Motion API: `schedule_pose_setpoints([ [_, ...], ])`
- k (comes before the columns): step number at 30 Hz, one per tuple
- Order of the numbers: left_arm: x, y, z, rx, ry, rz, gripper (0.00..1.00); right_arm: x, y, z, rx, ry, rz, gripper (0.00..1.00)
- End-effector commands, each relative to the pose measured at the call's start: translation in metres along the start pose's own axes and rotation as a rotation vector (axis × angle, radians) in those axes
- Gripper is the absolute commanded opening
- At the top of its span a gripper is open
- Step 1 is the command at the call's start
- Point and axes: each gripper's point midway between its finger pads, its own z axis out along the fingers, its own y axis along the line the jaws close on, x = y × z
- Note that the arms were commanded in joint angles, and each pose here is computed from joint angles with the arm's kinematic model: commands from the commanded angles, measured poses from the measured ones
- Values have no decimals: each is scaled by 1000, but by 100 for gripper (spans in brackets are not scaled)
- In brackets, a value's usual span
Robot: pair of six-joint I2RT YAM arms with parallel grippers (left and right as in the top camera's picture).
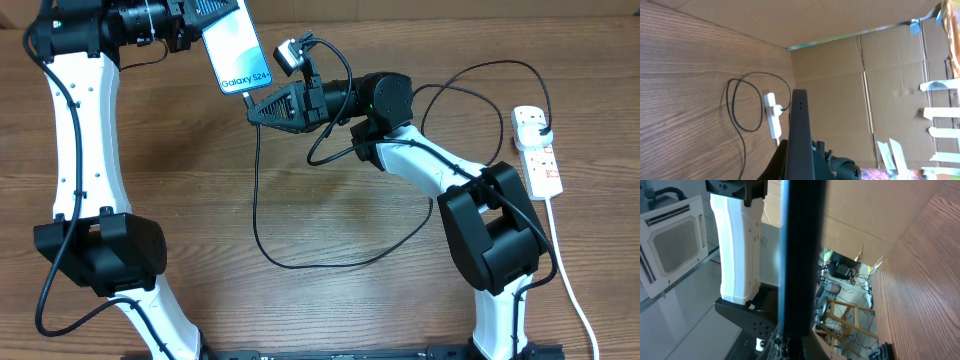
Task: Plug charger to phone and switch on socket
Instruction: 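Align and push the plug into the phone's bottom port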
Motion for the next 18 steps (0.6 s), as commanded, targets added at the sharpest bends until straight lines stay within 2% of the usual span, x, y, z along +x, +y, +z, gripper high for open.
schedule_pose_setpoints([
  [1,0,-8,-2,20,3,53,4,-5,8,-2,-7,-14,-29,4],
  [18,4,-13,-4,53,24,38,4,-7,8,-4,-5,-19,-29,4],
])
